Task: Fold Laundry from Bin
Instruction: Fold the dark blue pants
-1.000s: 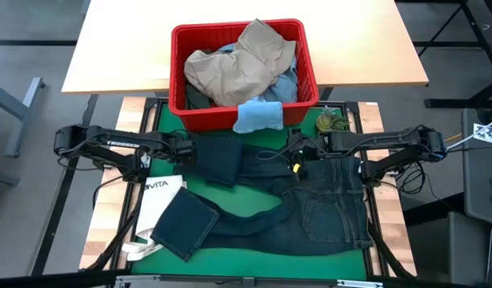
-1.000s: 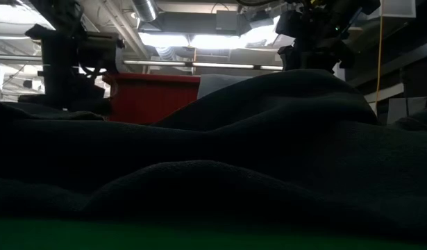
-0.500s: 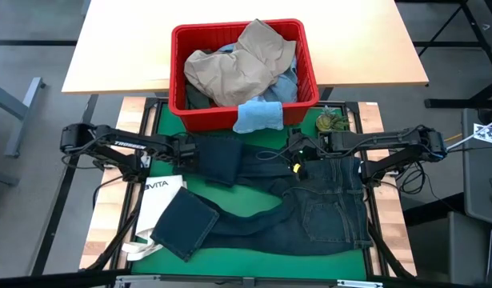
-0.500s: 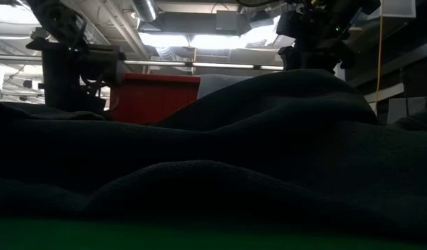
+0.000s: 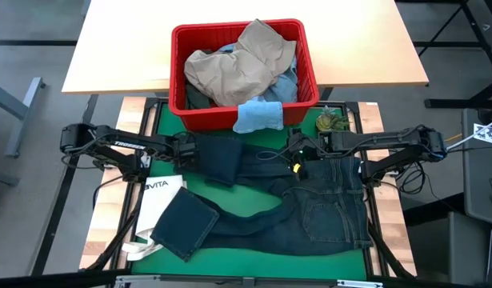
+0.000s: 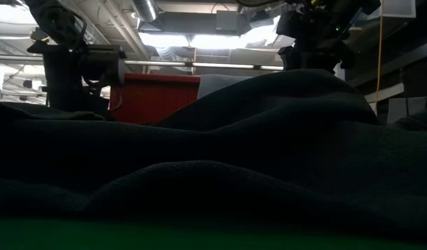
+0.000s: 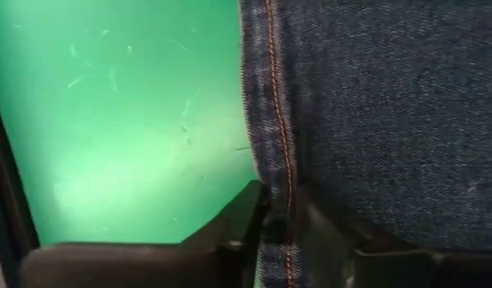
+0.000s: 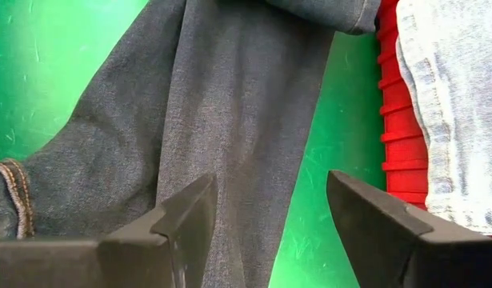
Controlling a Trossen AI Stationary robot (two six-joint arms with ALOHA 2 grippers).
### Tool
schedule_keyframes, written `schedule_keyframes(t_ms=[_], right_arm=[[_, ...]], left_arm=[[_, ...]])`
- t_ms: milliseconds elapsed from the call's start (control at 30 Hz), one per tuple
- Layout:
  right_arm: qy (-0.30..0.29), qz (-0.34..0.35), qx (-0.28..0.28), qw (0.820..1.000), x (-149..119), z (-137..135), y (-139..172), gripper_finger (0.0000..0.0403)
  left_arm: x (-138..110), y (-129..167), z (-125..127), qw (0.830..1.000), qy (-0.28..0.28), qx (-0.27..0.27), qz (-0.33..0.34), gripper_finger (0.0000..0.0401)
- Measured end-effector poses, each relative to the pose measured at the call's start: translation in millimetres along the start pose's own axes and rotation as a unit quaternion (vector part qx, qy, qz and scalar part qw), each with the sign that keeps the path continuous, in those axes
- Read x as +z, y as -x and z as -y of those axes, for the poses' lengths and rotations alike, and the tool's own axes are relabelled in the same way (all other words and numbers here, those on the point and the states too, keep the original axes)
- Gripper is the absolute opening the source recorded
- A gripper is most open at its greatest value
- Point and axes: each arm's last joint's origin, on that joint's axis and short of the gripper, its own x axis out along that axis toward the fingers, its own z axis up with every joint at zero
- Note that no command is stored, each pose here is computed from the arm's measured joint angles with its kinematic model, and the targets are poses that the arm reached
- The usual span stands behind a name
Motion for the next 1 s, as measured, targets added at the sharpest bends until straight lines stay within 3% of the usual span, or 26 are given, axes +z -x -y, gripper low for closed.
schedule_keyframes(t_ms=[167,333,533,800,1000], right_arm=[[0.000,0.000,0.000,1.000,0.0,0.0,0.1,0.0237],[0.000,0.000,0.000,1.000,0.1,0.0,0.0,0.0237],[-0.001,0.014,-0.006,1.000,2.7,1.1,0.0,0.0237],[-0.017,0.103,-0.041,0.994,19.8,8.3,2.3,0.0237],[-0.030,0.178,-0.070,0.981,33.6,14.5,7.1,0.0237]], left_arm=[[0.5,0.4,0.3,1.000,-0.005,-0.003,0.005,0.0009],[3.5,11.0,-1.1,0.999,-0.045,-0.028,0.012,0.0004],[24.0,54.9,3.6,0.988,-0.083,-0.107,0.066,0.0002],[52.7,127.6,12.1,0.953,-0.090,-0.227,0.180,0.0001],[53.1,156.2,31.5,0.907,-0.120,-0.324,0.243,0.0000]])
